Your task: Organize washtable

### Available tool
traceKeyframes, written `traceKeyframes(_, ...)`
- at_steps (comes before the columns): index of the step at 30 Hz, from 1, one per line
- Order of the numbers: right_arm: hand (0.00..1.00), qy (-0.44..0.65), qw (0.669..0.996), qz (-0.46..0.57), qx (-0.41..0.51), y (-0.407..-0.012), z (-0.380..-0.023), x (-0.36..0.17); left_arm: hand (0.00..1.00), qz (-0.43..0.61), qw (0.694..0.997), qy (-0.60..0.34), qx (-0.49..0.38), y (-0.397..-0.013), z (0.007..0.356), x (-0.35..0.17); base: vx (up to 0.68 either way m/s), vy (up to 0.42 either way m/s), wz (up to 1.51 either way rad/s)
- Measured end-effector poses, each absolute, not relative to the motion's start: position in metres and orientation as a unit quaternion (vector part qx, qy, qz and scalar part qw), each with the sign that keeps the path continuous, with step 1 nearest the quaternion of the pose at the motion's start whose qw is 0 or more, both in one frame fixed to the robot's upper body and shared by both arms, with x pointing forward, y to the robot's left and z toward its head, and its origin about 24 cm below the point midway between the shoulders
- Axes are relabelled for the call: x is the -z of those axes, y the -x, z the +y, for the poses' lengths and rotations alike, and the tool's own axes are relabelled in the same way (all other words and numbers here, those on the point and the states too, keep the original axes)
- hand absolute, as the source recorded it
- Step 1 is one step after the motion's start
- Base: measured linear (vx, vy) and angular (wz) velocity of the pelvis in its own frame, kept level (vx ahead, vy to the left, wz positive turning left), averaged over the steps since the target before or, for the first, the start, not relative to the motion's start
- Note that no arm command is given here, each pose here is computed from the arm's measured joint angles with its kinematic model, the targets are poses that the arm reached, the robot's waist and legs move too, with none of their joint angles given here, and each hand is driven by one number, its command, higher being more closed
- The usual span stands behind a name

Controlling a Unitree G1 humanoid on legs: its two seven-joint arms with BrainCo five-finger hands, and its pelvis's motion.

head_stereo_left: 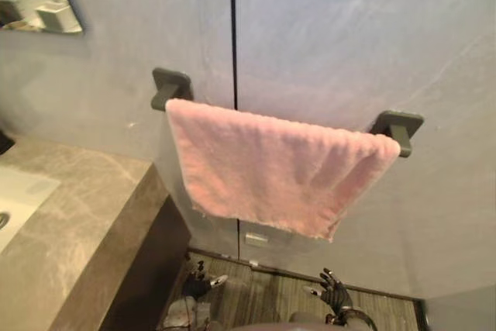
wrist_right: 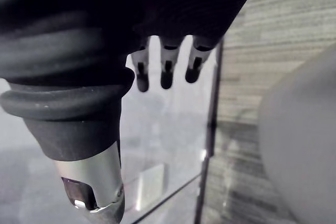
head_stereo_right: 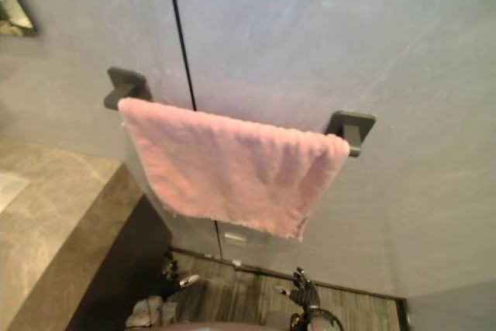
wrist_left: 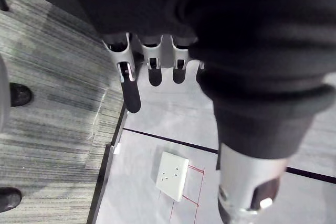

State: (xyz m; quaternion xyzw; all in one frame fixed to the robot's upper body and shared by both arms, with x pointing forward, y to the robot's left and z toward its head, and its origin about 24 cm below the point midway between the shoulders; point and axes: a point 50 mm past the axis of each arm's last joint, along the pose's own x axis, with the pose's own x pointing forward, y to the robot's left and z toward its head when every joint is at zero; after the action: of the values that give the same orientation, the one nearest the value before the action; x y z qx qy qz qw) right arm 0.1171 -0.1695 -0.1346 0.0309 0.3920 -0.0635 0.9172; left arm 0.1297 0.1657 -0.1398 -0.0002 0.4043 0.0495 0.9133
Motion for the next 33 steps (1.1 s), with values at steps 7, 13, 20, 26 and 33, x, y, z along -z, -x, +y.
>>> traceKeyframes(7, 0.00, -0.015, 0.920, 0.390, 0.044, -0.126, -0.167, 0.134, 0.00, 0.399, 0.916, 0.011, -0.045, -0.135, 0.156, 0.139, -0.13, -0.148, 0.44)
traceKeyframes(13, 0.00, 0.003, 0.919, 0.390, 0.056, -0.128, -0.177, 0.134, 0.00, 0.400, 0.915, 0.012, -0.049, -0.135, 0.153, 0.139, -0.17, 0.021, 0.58)
traceKeyframes(20, 0.00, -0.009, 0.899, 0.432, 0.075, -0.112, -0.181, 0.146, 0.00, 0.424, 0.904, -0.005, -0.050, -0.126, 0.162, 0.145, -0.09, 0.196, 0.33)
traceKeyframes(26, 0.00, -0.008, 0.894, 0.442, 0.076, -0.114, -0.182, 0.149, 0.00, 0.439, 0.897, -0.022, -0.048, -0.119, 0.171, 0.149, -0.05, 0.091, 0.14)
traceKeyframes(33, 0.00, -0.008, 0.896, 0.438, 0.072, -0.118, -0.181, 0.148, 0.00, 0.443, 0.894, -0.030, -0.052, -0.118, 0.178, 0.150, 0.00, -0.036, 0.95)
